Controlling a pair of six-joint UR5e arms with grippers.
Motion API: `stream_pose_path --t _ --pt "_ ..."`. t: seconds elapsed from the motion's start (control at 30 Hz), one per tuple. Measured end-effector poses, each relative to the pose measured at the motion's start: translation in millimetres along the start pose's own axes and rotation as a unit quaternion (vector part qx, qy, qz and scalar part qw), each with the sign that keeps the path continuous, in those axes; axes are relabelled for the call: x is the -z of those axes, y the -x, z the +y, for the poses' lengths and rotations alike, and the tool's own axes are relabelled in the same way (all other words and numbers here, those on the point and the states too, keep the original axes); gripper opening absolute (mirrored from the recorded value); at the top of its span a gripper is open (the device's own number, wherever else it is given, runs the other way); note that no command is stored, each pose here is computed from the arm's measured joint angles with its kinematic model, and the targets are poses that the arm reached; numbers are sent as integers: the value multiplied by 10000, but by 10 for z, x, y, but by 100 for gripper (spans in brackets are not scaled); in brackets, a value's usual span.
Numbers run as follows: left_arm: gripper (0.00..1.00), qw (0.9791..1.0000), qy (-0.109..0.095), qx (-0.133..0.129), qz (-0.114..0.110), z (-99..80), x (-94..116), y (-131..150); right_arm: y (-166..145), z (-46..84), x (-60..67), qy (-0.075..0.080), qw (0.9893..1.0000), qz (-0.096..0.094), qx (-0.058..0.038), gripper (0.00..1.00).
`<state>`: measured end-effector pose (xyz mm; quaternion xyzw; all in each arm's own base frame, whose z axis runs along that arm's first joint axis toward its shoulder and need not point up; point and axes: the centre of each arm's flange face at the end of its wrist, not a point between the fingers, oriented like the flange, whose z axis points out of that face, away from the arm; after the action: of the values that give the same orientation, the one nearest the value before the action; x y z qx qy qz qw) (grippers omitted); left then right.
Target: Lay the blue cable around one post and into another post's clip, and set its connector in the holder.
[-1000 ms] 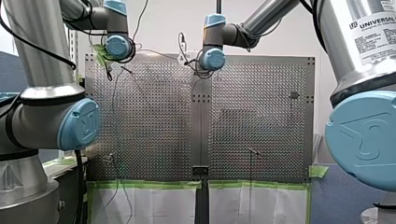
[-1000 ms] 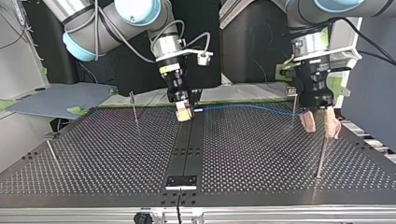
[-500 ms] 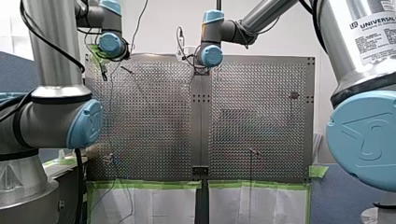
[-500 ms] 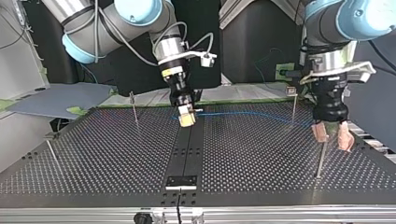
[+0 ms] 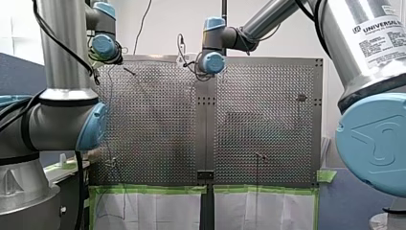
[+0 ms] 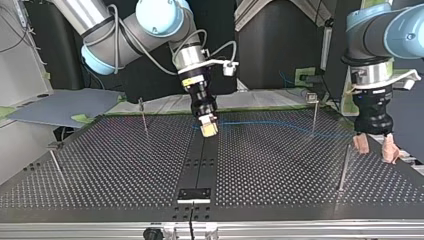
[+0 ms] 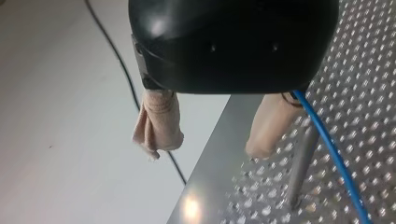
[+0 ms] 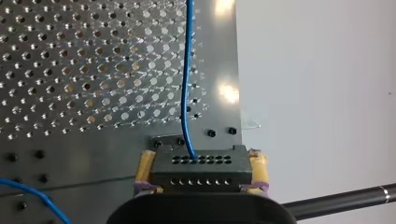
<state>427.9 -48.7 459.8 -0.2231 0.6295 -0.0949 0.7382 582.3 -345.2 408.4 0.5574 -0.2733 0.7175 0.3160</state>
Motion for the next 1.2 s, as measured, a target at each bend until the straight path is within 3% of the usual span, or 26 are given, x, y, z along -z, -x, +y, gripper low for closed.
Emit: stream_pose_path --t 0.27,0.6,0.9,1.07,1.2 --pt "100 9998 -153 110 -77 50 -147 30 -142 -74 -94 -70 9998 198 -38 0" --pt "100 9976 -465 412 -322 60 -277 91 -246 -93 -168 -80 9992 374 -89 0" --pt "100 9973 -370 482 -423 263 -510 2 -206 -94 -217 -83 9991 397 -88 0" --pt "100 9978 -274 490 -363 400 -648 -124 -85 -114 -307 -94 9996 256 -50 0" --pt "100 9970 -334 583 -371 464 -747 -177 6 -103 -389 -80 9998 164 -29 0"
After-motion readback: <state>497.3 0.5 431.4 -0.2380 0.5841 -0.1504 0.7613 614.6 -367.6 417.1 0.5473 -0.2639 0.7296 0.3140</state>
